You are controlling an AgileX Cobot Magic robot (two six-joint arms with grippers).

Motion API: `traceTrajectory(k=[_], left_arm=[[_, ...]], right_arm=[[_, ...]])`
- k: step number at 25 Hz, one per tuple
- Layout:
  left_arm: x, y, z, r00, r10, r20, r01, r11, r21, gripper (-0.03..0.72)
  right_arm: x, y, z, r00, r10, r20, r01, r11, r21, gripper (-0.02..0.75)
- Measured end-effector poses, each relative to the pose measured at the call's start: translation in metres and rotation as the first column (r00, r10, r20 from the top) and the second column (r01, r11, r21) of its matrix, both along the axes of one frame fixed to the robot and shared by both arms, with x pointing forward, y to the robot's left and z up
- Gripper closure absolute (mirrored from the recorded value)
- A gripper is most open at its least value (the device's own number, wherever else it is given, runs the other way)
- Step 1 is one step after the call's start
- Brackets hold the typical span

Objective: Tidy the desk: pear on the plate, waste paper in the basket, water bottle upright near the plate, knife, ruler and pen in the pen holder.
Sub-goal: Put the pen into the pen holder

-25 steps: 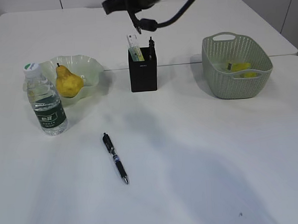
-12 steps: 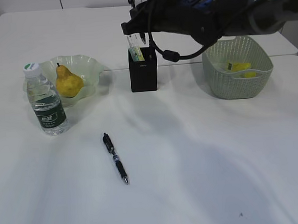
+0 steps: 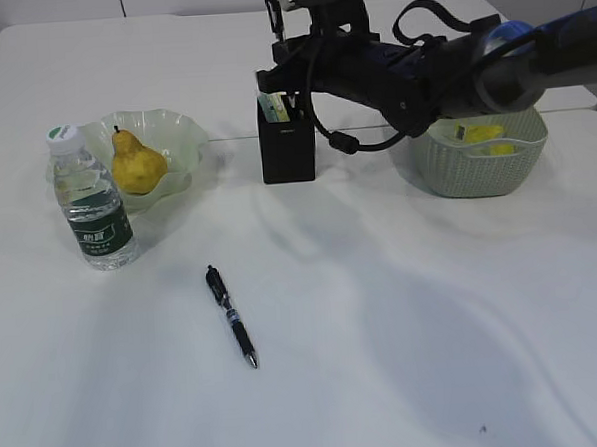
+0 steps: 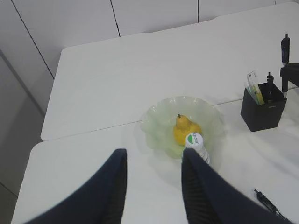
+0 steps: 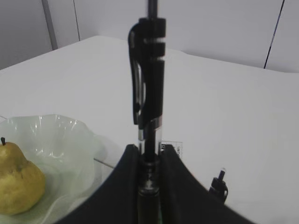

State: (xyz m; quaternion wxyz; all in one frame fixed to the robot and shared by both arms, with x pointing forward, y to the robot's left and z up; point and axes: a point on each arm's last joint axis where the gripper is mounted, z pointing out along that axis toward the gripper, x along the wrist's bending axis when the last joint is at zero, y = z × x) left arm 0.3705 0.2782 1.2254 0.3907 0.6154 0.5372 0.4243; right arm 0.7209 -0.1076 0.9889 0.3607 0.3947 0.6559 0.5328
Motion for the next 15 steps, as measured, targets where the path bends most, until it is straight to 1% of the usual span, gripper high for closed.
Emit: traceTrajectory(k=[8, 11, 15], left_arm=[[0.001, 0.0, 0.0, 1.0, -0.001, -0.003, 0.001, 1.0, -0.001, 0.414], [0.001, -0.001, -0.001, 1.0, -0.002, -0.005, 0.002, 1.0, -0.002, 0.414], [0.003, -0.002, -0.001, 1.0, -0.002, -0.011, 0.002, 1.0, 0.001, 0.414]], right_arm=[[0.008, 0.0, -0.001, 0.996, 0.009, 0.084, -0.013, 0.999, 0.044, 0.648], [0.016, -0.002, -0.005, 0.996, -0.004, 0.087, 0.0, 0.999, 0.052, 0.648], [0.027, -0.003, -0.012, 0.998, -0.025, 0.053, 0.023, 0.999, 0.042, 0.648]])
